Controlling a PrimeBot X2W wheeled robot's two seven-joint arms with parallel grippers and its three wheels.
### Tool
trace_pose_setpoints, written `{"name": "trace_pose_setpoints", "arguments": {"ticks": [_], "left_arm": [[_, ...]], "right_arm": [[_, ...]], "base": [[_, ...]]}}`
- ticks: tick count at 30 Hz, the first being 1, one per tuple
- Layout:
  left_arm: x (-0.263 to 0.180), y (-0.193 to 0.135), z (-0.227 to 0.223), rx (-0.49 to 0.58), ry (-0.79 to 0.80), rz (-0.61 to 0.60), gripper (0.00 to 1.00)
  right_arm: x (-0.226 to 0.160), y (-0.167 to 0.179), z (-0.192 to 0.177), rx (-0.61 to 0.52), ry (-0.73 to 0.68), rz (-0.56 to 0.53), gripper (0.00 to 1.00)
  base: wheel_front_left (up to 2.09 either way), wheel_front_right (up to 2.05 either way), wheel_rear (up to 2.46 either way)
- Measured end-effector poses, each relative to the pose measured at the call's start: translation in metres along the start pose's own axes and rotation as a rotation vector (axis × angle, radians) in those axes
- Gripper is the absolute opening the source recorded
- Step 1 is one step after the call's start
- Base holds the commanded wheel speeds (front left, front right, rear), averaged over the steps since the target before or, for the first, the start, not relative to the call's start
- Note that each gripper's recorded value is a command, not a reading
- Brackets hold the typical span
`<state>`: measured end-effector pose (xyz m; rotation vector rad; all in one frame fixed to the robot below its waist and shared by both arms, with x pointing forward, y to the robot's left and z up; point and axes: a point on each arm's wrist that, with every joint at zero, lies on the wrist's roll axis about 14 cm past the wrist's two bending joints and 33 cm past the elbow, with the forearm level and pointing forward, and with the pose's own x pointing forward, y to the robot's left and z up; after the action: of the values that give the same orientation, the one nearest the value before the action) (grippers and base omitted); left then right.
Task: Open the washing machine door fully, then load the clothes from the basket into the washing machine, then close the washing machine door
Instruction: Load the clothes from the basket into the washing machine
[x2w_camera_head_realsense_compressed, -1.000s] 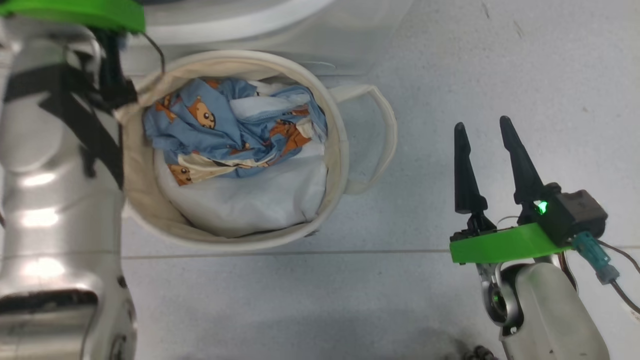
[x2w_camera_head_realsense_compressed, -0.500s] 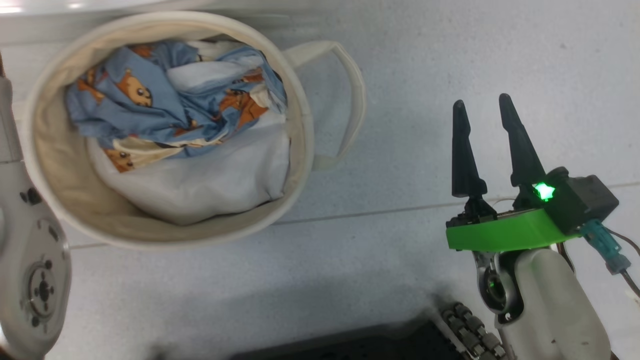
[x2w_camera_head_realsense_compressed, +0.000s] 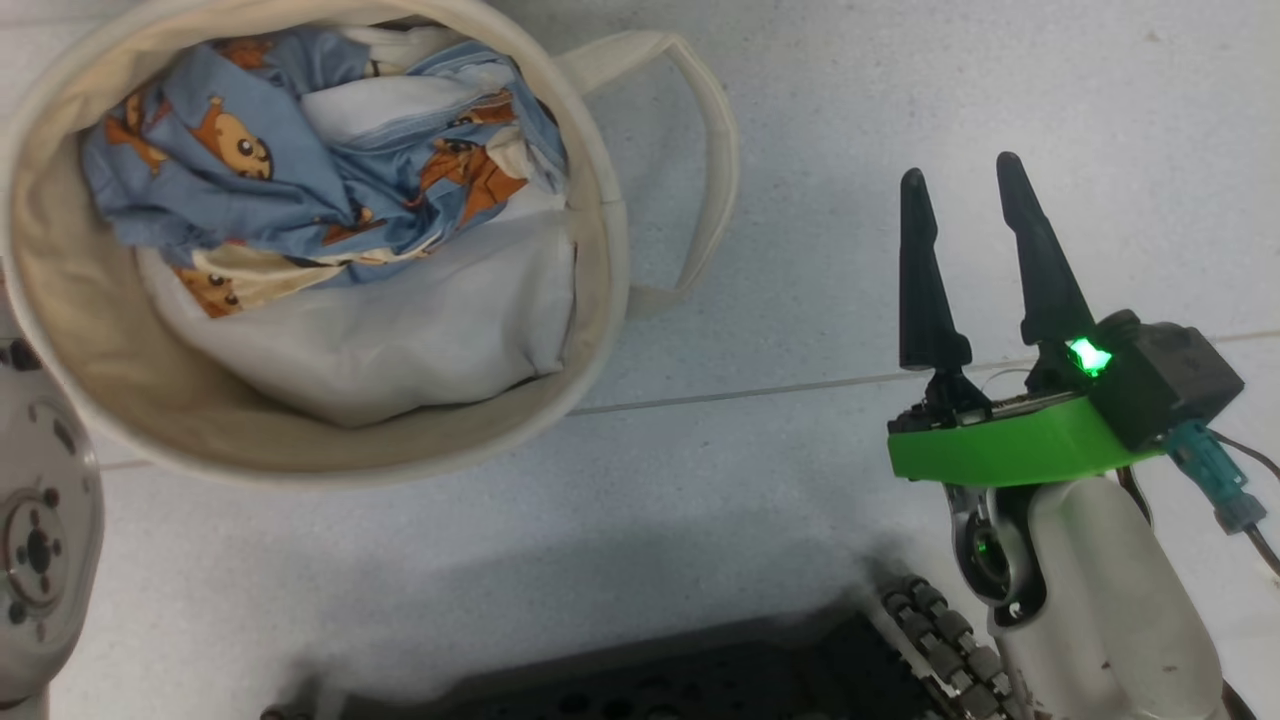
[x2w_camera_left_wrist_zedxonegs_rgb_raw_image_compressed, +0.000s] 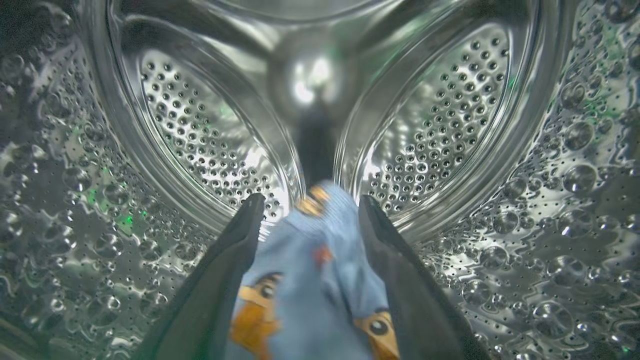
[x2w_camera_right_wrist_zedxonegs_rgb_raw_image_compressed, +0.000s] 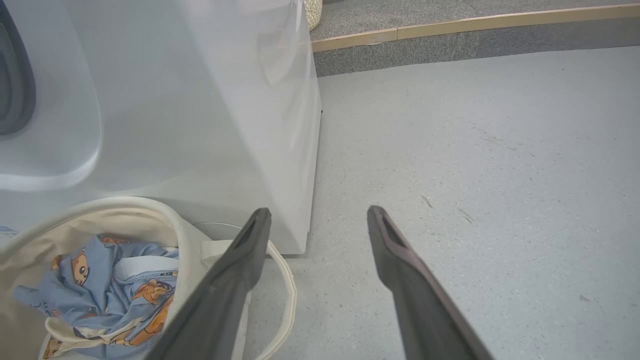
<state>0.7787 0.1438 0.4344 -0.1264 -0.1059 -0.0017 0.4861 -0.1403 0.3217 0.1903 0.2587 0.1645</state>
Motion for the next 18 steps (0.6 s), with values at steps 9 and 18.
{"name": "trace_pose_setpoints", "arguments": {"ticks": [9,18], "left_arm": [[-0.028,0.000,0.010,0.004,0.025,-0.032,1.00],[-0.113,-0.012,0.007,0.037,0.152,-0.095,1.00]], "right_arm": [[0.003,0.015,0.021,-0.004,-0.050,0.036,1.00],[-0.012,0.039,0.076,-0.016,-0.157,0.083,1.00]], "base": [[0.00,0.00,0.00],[0.00,0.00,0.00]]}}
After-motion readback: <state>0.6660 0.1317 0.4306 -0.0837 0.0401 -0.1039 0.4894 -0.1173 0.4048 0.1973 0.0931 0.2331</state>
